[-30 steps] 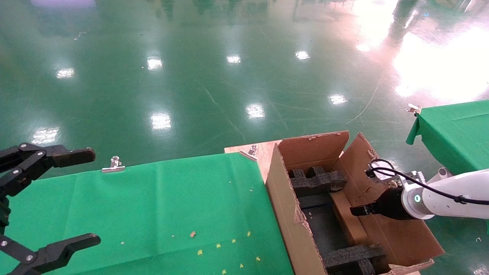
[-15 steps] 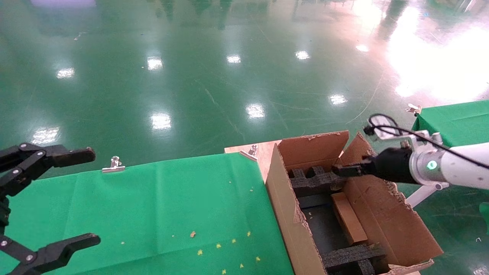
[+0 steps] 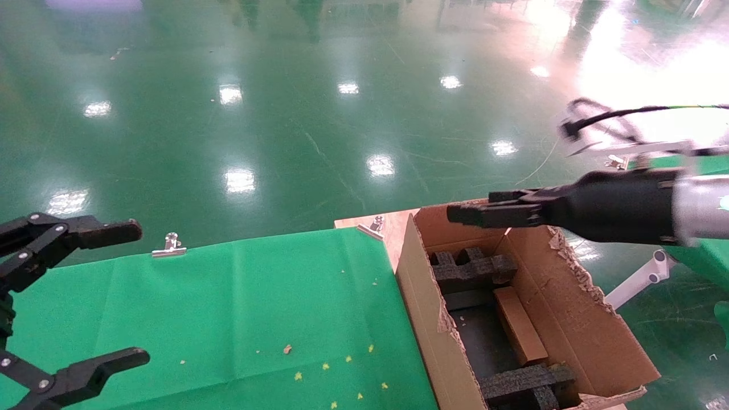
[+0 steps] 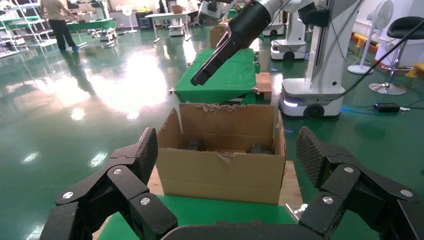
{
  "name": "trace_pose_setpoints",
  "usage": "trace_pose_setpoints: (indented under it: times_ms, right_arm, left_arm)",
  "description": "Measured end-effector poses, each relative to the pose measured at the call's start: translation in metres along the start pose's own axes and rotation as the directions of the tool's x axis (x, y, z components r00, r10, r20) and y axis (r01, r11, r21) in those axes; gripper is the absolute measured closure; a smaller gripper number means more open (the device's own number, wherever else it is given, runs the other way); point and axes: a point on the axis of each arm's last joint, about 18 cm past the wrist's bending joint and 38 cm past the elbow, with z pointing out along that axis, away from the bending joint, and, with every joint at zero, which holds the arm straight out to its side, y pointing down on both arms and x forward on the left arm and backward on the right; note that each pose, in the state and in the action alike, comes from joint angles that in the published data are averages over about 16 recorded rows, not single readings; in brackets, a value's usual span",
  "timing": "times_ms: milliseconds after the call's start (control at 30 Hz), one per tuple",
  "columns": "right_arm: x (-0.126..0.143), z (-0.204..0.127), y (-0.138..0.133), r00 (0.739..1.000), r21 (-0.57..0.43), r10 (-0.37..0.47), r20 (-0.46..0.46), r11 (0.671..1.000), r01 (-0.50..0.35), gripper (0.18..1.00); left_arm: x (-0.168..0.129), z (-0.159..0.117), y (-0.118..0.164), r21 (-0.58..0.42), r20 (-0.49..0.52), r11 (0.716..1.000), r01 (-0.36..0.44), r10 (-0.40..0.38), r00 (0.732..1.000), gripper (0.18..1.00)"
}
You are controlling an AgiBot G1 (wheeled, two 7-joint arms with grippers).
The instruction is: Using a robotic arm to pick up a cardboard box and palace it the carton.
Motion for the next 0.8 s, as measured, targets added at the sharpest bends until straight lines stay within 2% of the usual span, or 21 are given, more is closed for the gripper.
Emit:
trace_pose_setpoints:
  times_ms: [133, 400, 600, 800]
  right_arm:
    - [-0.009, -0.011, -0.003, 0.998, 0.024, 0.003, 0.057, 1.0, -0.004, 0.178]
    - [-0.011, -0.011, -0.003, 0.998, 0.024, -0.001, 0.068, 1.0, 0.0, 0.178]
    - [-0.016, -0.003, -0.006, 0.995, 0.012, -0.049, 0.087, 0.999, 0.048, 0.178]
    - [-0.031, 0.005, -0.01, 0.981, 0.012, -0.126, 0.149, 0.992, 0.126, 0.178]
  left_arm:
    - [0.0, 0.0, 0.0, 0.0, 0.0, 1.0, 0.0, 0.0, 1.0, 0.184]
    - [0.0, 0.0, 0.0, 0.0, 0.0, 1.0, 0.0, 0.0, 1.0, 0.184]
    - [0.0, 0.0, 0.0, 0.0, 0.0, 1.0, 0.0, 0.0, 1.0, 0.184]
    - [0.0, 0.0, 0.0, 0.0, 0.0, 1.0, 0.0, 0.0, 1.0, 0.184]
